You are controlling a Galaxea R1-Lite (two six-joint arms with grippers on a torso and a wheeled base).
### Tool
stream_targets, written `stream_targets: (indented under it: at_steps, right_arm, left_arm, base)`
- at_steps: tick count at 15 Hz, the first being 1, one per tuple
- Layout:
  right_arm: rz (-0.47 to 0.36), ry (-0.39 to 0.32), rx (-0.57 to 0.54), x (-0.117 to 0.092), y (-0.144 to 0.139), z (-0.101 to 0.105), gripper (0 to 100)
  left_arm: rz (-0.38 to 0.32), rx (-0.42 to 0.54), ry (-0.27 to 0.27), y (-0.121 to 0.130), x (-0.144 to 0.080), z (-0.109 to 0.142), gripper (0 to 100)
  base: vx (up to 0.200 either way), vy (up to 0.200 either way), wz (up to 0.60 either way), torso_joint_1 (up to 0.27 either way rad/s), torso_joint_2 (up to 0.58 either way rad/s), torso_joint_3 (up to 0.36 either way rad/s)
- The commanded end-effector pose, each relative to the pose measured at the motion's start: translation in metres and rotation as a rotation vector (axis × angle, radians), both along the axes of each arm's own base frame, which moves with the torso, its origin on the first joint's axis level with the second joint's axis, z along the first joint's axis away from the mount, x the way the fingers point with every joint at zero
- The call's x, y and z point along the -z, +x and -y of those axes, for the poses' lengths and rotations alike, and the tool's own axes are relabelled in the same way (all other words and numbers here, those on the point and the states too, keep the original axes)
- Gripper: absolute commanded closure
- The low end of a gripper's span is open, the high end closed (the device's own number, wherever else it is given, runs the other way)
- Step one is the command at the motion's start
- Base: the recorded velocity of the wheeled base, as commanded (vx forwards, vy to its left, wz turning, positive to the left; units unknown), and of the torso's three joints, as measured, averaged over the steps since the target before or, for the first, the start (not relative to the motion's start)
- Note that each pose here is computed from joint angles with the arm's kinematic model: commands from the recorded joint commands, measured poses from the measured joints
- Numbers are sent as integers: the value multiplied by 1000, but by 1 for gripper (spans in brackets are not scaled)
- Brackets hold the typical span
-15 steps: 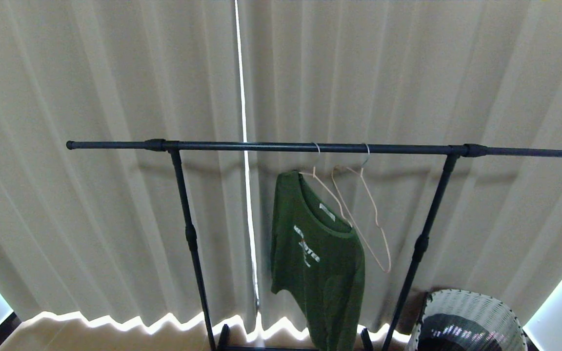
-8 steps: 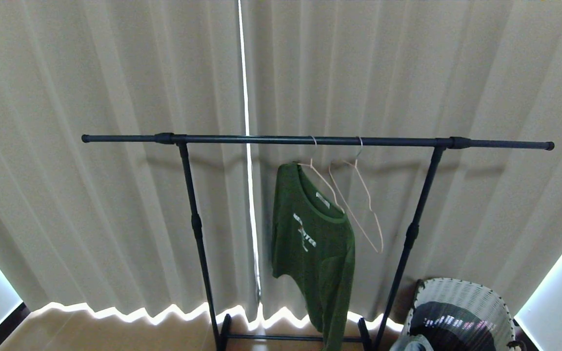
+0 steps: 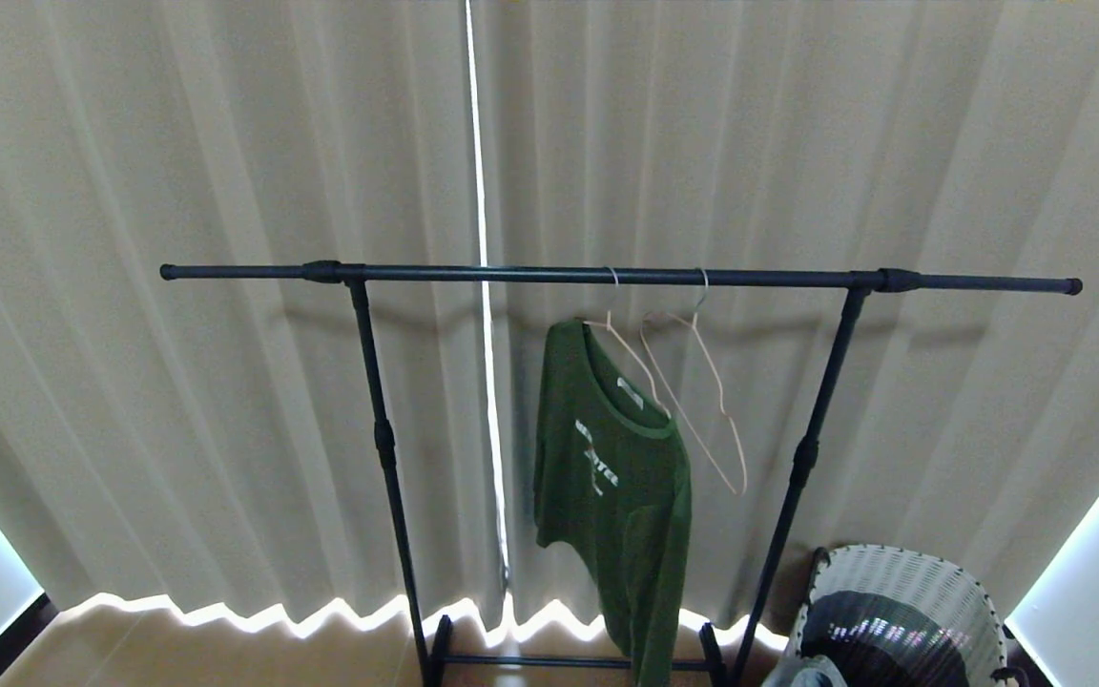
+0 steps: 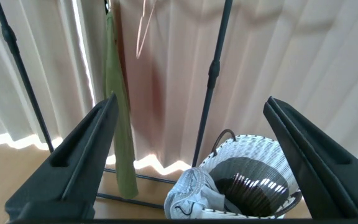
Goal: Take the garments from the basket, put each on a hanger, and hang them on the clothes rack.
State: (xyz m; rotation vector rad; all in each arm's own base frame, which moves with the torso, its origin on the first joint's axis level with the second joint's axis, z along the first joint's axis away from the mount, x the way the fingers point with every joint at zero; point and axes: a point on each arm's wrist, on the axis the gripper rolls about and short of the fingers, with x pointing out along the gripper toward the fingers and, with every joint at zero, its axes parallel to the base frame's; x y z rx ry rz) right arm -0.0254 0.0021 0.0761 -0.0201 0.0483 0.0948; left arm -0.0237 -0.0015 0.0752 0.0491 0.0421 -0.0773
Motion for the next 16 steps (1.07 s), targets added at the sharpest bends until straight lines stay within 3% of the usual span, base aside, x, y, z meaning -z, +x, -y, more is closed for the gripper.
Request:
stream_targets:
  at_steps: [1, 8, 16]
  right_arm:
    - [2, -1, -1, 0, 0, 0, 0]
    - [2, -2, -1, 0, 0, 0, 0]
    - [2, -2, -1, 0, 0, 0, 0]
  left_arm:
    - [0, 1, 0, 0, 0, 0, 0]
    - [0, 1, 0, 0, 0, 0, 0]
    - [0, 1, 0, 0, 0, 0, 0]
  base:
    - [0, 0, 0, 0, 0, 0]
    - [0, 0, 0, -7, 16, 9]
    - [0, 0, 0, -221, 495, 264]
